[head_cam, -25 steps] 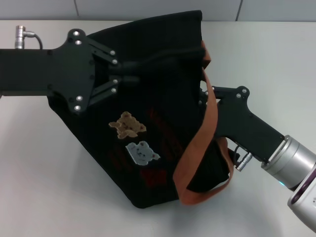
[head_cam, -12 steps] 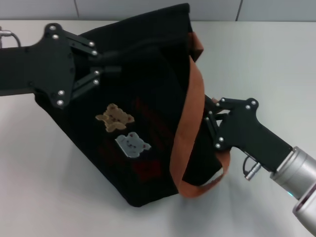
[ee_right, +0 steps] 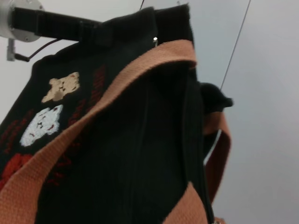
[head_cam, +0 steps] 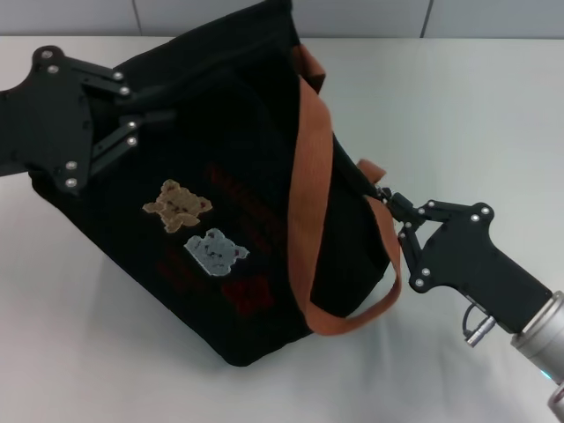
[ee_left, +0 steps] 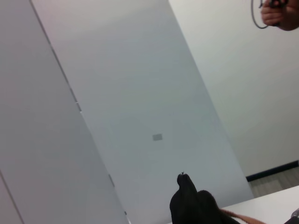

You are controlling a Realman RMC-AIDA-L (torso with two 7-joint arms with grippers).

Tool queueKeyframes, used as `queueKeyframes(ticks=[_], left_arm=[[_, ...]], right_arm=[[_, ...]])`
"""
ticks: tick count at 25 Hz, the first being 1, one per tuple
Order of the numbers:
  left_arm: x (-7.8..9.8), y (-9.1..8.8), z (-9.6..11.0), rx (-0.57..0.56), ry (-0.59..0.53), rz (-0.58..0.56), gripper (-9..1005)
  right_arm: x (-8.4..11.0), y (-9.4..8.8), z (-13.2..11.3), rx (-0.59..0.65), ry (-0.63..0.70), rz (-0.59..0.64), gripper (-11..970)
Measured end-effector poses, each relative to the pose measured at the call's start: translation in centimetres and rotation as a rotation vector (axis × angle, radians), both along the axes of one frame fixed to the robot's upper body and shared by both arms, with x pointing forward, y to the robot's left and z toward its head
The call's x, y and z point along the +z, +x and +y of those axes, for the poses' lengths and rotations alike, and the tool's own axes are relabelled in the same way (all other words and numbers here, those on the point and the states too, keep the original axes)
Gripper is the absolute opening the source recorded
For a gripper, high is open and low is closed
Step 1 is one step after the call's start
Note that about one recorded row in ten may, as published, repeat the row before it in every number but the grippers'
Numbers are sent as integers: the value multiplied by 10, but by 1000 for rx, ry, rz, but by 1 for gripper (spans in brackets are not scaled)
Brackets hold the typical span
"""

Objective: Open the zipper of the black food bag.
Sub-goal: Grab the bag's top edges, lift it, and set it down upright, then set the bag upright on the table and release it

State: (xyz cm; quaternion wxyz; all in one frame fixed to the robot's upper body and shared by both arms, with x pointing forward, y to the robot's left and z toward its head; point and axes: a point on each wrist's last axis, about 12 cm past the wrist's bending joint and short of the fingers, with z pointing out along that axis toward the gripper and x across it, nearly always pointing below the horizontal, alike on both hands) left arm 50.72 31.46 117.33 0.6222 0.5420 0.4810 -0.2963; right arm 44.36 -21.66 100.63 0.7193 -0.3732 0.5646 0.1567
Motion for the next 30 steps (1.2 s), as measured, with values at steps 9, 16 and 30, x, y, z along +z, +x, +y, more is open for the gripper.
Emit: queueKeyframes(ticks=[9, 16, 30], left_arm=[[-53, -35, 28, 129, -109, 96, 89], [-111, -74, 31, 374, -185, 156, 89], [-159, -63, -34, 561, -326, 267, 87]], right_arm=[[17, 6, -13, -36, 194, -3, 23], [30, 27, -30, -142, 389, 48, 102], [34, 38, -42, -192, 494, 93, 570]])
